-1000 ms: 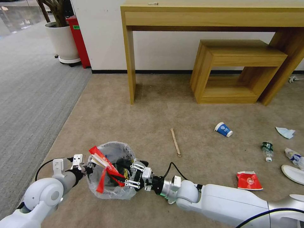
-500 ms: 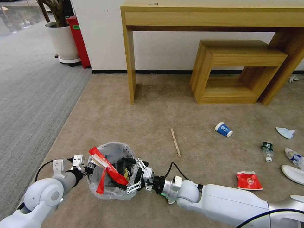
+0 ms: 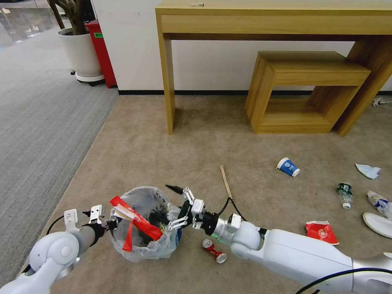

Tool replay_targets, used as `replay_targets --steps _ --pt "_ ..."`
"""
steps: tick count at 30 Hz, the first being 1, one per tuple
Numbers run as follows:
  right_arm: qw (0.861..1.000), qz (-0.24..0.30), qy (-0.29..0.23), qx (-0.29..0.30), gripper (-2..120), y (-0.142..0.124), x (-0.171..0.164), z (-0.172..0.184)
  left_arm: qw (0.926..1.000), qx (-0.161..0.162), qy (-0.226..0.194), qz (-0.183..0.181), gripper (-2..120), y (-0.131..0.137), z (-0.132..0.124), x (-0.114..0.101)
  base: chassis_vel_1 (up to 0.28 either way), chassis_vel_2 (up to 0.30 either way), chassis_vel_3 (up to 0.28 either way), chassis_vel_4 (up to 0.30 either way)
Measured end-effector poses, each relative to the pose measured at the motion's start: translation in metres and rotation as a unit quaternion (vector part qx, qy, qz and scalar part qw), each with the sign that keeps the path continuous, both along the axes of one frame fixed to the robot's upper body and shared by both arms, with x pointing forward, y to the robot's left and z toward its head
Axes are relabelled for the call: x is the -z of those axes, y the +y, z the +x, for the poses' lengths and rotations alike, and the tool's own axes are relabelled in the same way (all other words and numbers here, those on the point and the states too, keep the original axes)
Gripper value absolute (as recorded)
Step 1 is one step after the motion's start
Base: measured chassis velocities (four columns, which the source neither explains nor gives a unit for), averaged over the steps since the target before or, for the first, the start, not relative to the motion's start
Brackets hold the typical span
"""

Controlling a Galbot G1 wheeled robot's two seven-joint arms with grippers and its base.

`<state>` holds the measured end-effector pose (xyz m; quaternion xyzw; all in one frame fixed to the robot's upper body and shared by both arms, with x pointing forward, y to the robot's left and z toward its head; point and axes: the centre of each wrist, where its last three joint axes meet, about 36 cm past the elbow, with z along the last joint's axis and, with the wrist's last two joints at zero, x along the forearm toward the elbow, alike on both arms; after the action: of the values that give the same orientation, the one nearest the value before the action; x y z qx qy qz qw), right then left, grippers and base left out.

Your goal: Pick up the trash bin and place the garbage on the floor into it.

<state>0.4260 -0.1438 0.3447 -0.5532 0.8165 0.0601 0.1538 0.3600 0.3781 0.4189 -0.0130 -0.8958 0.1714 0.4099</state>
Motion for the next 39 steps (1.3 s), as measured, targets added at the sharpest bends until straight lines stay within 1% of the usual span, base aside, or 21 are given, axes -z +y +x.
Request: replay_targets --steps 3,4,6,7,9,12,14,15,18,19,22,23,26,27,29,31,33,36,39 --pt "0.999 0.002 -0.008 0.034 100 -0.024 -0.010 0.011 0.9999 -0.015 0.002 -0.005 0 0.010 -0.003 -0.005 0.000 0.000 0.000 0.000" --pt "0.999 0.002 -0.008 0.034 100 -0.024 -0.010 0.011 0.9999 -0.015 0.002 -0.005 0 0.010 -0.003 -0.005 0.000 0.000 0.000 0.000" --pt "0.998 0.001 -0.012 0.054 100 -0.041 -0.016 0.017 0.9998 -0.020 -0.004 -0.002 0 0.016 -0.003 -0.012 0.000 0.000 0.000 0.000" --pt "0.998 0.001 -0.012 0.054 100 -0.041 -0.016 0.017 0.9998 -0.020 -0.004 -0.002 0 0.016 -0.003 -0.012 0.000 0.000 0.000 0.000" --pt "0.997 -0.002 -0.016 0.077 100 -0.059 -0.021 0.022 0.9997 -0.021 -0.009 0.003 0 0.020 -0.002 -0.021 0.000 0.000 0.000 0.000" --pt "0.996 -0.003 -0.019 0.086 100 -0.067 -0.023 0.024 0.9997 -0.022 -0.012 0.007 0 0.023 -0.001 -0.026 0.000 0.000 0.000 0.000" --pt "0.994 -0.008 -0.022 0.109 100 -0.085 -0.023 0.026 0.9995 -0.024 -0.016 0.012 0 0.027 -0.001 -0.033 0.000 0.000 0.000 0.000" --pt "0.994 -0.008 -0.022 0.109 100 -0.085 -0.023 0.026 0.9995 -0.024 -0.016 0.012 0 0.027 -0.001 -0.033 0.000 0.000 0.000 0.000" --pt "0.991 -0.016 -0.022 0.131 100 -0.105 -0.020 0.022 0.9993 -0.025 -0.018 0.019 0 0.030 -0.003 -0.039 0.000 0.000 0.000 0.000" --pt "0.991 -0.016 -0.022 0.131 100 -0.105 -0.020 0.022 0.9993 -0.025 -0.018 0.019 0 0.030 -0.003 -0.039 0.000 0.000 0.000 0.000" --pt "0.987 -0.035 -0.022 0.155 100 -0.132 -0.008 0.011 0.9991 -0.027 -0.022 0.026 0 0.033 -0.006 -0.045 0.000 0.000 0.000 0.000" --pt "0.987 -0.035 -0.022 0.155 100 -0.132 -0.008 0.011 0.9991 -0.027 -0.022 0.026 0 0.033 -0.006 -0.045 0.000 0.000 0.000 0.000" --pt "0.983 -0.057 -0.010 0.177 100 -0.158 0.008 -0.007 0.9989 -0.024 -0.026 0.032 0 0.034 -0.008 -0.051 0.000 0.000 0.000 0.000" --pt "0.983 -0.057 -0.010 0.177 100 -0.158 0.008 -0.007 0.9989 -0.024 -0.026 0.032 0 0.034 -0.008 -0.051 0.000 0.000 0.000 0.000" --pt "0.980 -0.072 -0.003 0.187 100 -0.172 0.017 -0.018 0.9987 -0.023 -0.028 0.034 0 0.034 -0.009 -0.054 0.000 0.000 0.000 0.000" --pt "0.979 -0.074 -0.001 0.189 100 -0.175 0.019 -0.021 0.9987 -0.023 -0.029 0.035 0 0.035 -0.009 -0.055 0.000 0.000 0.000 0.000" --pt "0.975 -0.090 0.001 0.204 100 -0.190 0.028 -0.032 0.9985 -0.023 -0.033 0.037 0 0.035 -0.011 -0.059 0.000 0.000 0.000 0.000" --pt "0.973 -0.095 0.000 0.212 100 -0.195 0.031 -0.034 0.9984 -0.023 -0.035 0.038 0 0.035 -0.012 -0.061 0.000 0.000 0.000 0.000" --pt "0.963 -0.107 -0.004 0.246 100 -0.206 0.041 -0.042 0.9982 -0.022 -0.039 0.039 0 0.034 -0.014 -0.062 0.000 0.000 0.000 0.000"
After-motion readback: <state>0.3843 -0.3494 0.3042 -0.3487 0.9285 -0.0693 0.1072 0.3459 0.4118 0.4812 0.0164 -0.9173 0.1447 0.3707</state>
